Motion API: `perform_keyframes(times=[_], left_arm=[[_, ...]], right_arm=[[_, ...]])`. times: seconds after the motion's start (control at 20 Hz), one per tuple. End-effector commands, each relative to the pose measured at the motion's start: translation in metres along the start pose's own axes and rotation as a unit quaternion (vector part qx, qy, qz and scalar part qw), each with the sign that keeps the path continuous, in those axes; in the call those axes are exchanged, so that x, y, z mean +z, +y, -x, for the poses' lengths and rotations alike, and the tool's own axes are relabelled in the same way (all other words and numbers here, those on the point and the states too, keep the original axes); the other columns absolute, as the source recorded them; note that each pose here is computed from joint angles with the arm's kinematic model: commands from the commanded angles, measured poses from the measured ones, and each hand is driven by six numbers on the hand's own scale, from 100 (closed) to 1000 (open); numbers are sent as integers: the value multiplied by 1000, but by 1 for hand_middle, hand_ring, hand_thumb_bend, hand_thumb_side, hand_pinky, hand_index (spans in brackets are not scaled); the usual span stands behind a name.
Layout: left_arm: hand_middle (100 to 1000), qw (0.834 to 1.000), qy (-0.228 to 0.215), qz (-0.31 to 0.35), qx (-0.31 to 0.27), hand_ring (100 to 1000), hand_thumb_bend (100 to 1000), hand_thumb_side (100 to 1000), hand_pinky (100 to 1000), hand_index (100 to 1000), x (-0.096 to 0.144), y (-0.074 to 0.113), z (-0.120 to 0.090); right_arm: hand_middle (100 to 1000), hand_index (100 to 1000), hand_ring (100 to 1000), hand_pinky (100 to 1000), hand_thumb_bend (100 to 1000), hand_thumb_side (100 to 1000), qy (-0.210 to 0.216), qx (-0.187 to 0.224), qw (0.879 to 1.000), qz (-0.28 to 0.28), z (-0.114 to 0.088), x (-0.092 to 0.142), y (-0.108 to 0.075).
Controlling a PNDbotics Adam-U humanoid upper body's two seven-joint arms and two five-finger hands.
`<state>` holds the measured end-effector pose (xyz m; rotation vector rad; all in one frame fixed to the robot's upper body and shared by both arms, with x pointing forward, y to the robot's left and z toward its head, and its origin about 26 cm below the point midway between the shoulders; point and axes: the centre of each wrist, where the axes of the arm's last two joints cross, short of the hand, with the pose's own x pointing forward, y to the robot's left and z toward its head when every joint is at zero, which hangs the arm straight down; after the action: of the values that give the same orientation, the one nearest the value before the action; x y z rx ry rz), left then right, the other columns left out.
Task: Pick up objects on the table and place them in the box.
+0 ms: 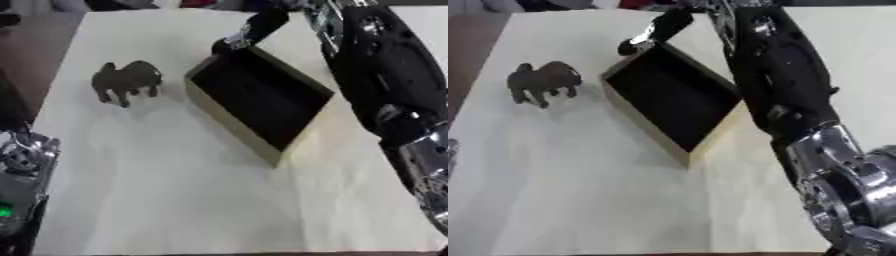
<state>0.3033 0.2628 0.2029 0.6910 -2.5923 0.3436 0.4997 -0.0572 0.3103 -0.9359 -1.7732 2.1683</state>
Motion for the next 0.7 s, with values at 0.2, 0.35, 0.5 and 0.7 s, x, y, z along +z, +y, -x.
perform_keyframes(times=[0.2, 0.35, 0.5, 0.7], left_arm=[[626, 1000, -14, 3, 4, 624, 224, 1000, 585, 888, -6, 1, -5], [626, 1000, -14, 3, 3, 624, 224, 1000, 585, 888, -6, 1, -5], [626, 1000, -13, 3, 2, 624, 224, 1000, 585, 888, -6, 2, -5], [627, 1000, -13, 2, 1, 624, 224, 1000, 585, 888, -6, 2, -5]], right_arm=[[1000, 1000, 1000, 986, 718, 1000, 21, 9, 1000, -5, 15, 11, -17], [1000, 1000, 1000, 995, 731, 1000, 43, 5, 999, -28, 22, 17, -16], [1000, 1000, 1000, 1000, 734, 1000, 80, -11, 995, -62, 32, 25, -14], [1000, 1000, 1000, 1000, 749, 1000, 123, -42, 987, -94, 44, 38, -20]])
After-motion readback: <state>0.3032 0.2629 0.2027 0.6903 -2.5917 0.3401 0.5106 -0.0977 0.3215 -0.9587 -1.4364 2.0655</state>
